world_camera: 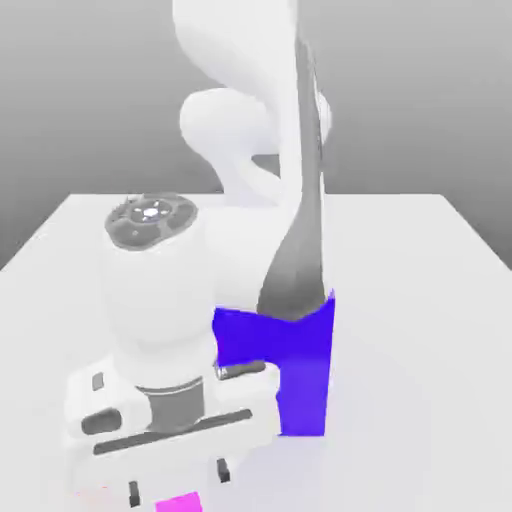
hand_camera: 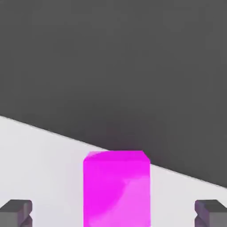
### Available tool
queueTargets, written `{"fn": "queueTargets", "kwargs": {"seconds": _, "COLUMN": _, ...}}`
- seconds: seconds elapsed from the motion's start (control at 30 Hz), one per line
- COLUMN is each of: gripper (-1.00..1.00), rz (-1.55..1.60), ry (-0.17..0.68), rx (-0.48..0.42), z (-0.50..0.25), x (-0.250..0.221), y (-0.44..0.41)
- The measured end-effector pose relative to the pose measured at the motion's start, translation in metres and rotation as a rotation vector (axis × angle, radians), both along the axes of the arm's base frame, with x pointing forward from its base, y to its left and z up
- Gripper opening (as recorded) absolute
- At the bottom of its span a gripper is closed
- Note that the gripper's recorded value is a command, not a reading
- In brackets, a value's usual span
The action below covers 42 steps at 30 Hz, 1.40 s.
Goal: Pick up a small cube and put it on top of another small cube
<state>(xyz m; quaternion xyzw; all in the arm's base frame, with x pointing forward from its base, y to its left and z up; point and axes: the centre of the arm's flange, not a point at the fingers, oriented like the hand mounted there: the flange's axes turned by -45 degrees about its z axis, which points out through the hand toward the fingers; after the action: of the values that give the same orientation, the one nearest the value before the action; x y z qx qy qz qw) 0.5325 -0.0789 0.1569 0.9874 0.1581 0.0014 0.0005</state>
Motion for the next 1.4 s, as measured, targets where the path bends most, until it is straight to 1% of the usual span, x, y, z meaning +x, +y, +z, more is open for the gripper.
{"fn": "queueTargets", "kwargs": {"seconds": 0.03, "gripper": 0.00, "rz": 0.000, "ry": 0.001, "rx": 0.000, "z": -0.015, "x": -0.001, "y": 0.000}}
{"fn": "queueTargets", "kwargs": {"seconds": 0.07, "gripper": -1.00, "rz": 0.000, "ry": 0.002, "rx": 0.000, "z": -0.025, "x": -0.001, "y": 0.000}}
{"fn": "queueTargets", "kwargs": {"seconds": 0.3, "gripper": -1.00, "rz": 0.000, "ry": 0.004, "rx": 0.000, "z": -0.025, "x": -0.001, "y": 0.000}}
{"fn": "queueTargets", "kwargs": {"seconds": 0.43, "gripper": -1.00, "rz": 0.003, "ry": 0.003, "rx": -0.001, "z": 0.025, "x": -0.002, "y": -0.001}}
{"fn": "queueTargets", "kwargs": {"seconds": 0.57, "gripper": -1.00, "rz": 0.124, "ry": -0.004, "rx": -0.051, "z": 0.077, "x": -0.017, "y": -0.023}}
{"fn": "queueTargets", "kwargs": {"seconds": 0.77, "gripper": -1.00, "rz": 0.318, "ry": 0.003, "rx": -0.113, "z": 0.134, "x": -0.058, "y": -0.064}}
{"fn": "queueTargets", "kwargs": {"seconds": 0.97, "gripper": -1.00, "rz": 0.525, "ry": 0.023, "rx": -0.130, "z": 0.159, "x": -0.107, "y": -0.091}}
{"fn": "queueTargets", "kwargs": {"seconds": 1.17, "gripper": -1.00, "rz": 0.753, "ry": 0.039, "rx": -0.105, "z": 0.152, "x": -0.155, "y": -0.103}}
{"fn": "queueTargets", "kwargs": {"seconds": 1.4, "gripper": -1.00, "rz": 1.051, "ry": 0.030, "rx": -0.041, "z": 0.115, "x": -0.202, "y": -0.093}}
